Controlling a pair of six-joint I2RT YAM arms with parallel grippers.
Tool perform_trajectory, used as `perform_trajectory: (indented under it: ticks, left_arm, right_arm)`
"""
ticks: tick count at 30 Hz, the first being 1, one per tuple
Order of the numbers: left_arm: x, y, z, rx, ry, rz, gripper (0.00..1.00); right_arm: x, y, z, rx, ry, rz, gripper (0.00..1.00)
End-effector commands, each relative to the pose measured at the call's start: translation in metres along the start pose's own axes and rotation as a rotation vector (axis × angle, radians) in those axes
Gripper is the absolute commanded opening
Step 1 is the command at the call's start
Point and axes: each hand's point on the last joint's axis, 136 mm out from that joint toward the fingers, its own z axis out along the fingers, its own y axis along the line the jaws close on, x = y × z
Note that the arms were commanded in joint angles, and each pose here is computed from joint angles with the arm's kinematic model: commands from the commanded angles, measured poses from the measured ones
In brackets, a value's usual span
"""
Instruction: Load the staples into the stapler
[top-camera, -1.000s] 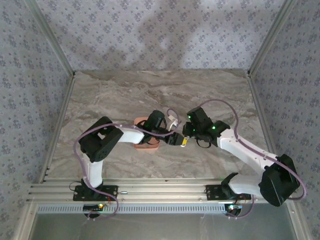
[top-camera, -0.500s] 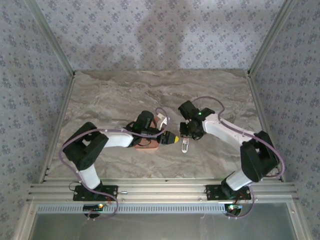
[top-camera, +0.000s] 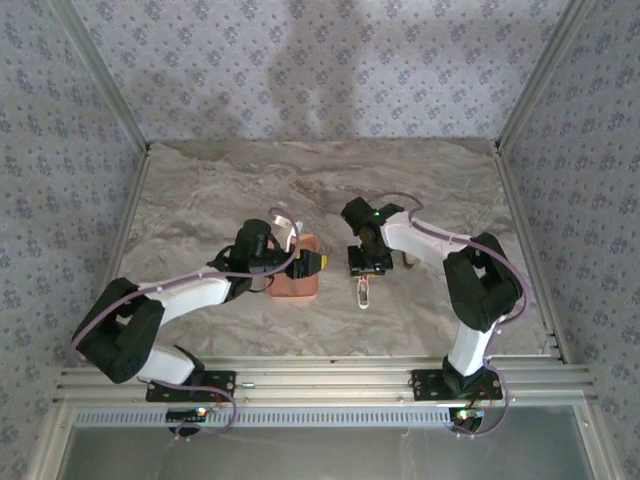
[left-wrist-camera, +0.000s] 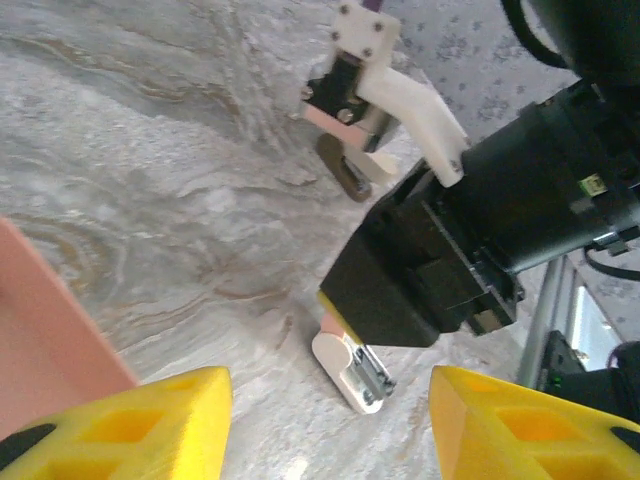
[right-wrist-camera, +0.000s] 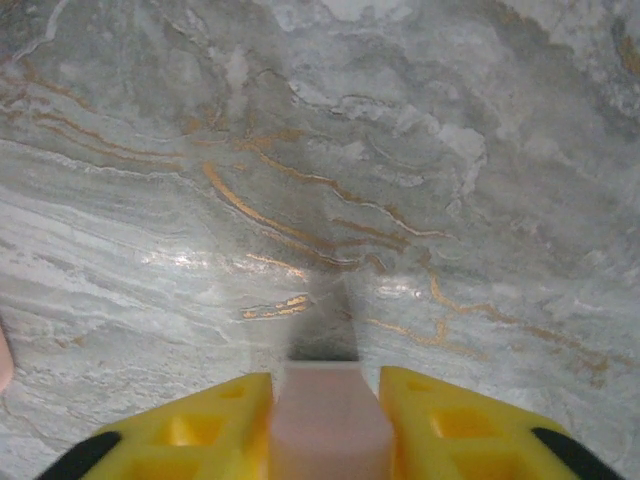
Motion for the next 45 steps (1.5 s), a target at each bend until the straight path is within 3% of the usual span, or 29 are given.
perform_trajectory:
  ticks: [1, 3, 8, 12, 17, 29, 45]
  left_arm:
    - [0.004, 0.014, -0.008, -0.056, -0.003, 0.013, 0.55]
    - [0.005, 0.017, -0.01, -0.063, -0.004, 0.012, 0.55]
    - [0.007, 0.021, -0.012, -0.071, -0.002, 0.011, 0.55]
    - [0.009, 0.027, -0.015, -0.089, -0.011, 0.003, 0.55]
    - [0.01, 0.034, -0.018, -0.104, -0.023, -0.011, 0.55]
    - [0.014, 0.042, -0.022, -0.118, -0.026, -0.02, 0.55]
    - [0.015, 0.045, -0.022, -0.122, -0.028, -0.022, 0.56]
  right_arm:
    - [-0.006, 0.001, -0.014, 0.014, -0.021, -0.032, 0.43]
    - [-0.009, 0.001, -0.026, 0.015, -0.055, -0.031, 0.48]
    - [-0.008, -0.003, -0.059, 0.04, -0.144, -0.01, 0.49]
    - [0.011, 0.0, -0.069, 0.029, -0.164, 0.025, 0.37]
    - [0.038, 0.011, -0.05, 0.001, -0.105, 0.066, 0.27]
    - [0.057, 0.023, 0.001, 0.042, 0.042, 0.039, 0.3]
    - [0.065, 0.008, 0.02, 0.168, 0.1, 0.013, 0.3]
